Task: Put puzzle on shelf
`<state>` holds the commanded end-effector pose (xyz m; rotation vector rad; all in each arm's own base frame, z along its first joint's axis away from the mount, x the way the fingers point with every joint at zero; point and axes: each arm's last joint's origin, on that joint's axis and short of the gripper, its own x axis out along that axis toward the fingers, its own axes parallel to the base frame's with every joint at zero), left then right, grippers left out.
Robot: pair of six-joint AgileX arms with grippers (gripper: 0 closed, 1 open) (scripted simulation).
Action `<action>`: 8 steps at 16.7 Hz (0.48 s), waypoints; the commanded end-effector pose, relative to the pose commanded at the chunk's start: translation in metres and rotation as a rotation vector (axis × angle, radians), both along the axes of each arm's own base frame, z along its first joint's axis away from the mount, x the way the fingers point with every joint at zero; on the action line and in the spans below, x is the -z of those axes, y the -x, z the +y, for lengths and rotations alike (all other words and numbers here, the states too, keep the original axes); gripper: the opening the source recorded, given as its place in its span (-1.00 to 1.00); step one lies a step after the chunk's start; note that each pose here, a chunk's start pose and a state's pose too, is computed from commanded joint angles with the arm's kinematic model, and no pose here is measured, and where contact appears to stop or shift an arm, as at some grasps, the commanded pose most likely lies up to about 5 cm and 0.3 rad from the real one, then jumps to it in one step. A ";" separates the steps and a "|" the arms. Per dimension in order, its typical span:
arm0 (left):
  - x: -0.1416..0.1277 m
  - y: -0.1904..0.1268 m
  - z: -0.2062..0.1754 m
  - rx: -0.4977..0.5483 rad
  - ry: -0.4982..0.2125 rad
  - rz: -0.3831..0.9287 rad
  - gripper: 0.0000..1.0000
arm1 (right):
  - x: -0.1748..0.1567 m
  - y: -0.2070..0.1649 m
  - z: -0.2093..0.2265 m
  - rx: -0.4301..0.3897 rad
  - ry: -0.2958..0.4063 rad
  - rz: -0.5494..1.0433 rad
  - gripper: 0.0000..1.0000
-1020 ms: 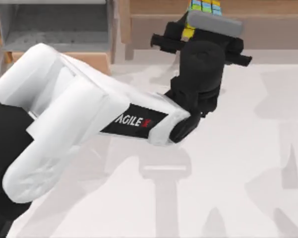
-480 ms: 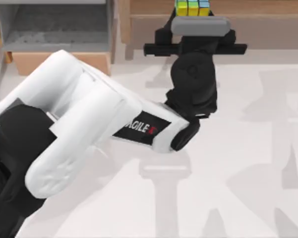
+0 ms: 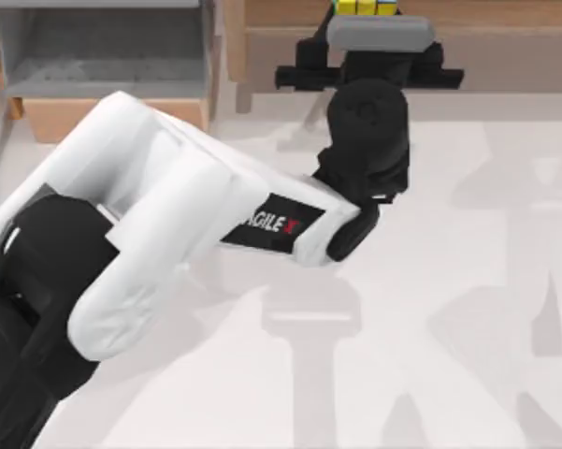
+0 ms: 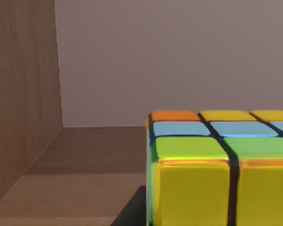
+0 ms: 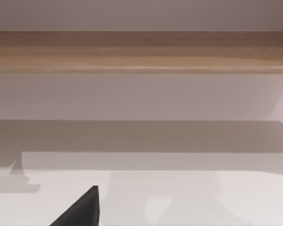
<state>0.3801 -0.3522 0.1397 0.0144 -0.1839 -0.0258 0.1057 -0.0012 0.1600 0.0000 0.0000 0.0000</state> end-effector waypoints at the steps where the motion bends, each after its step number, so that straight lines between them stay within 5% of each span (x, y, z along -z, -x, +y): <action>1: -0.005 -0.009 -0.002 0.000 0.010 -0.010 -1.00 | 0.000 0.000 0.000 0.000 0.000 0.000 1.00; 8: -0.019 -0.070 0.000 -0.006 0.021 -0.019 -1.00 | 0.000 0.000 0.000 0.000 0.000 0.000 1.00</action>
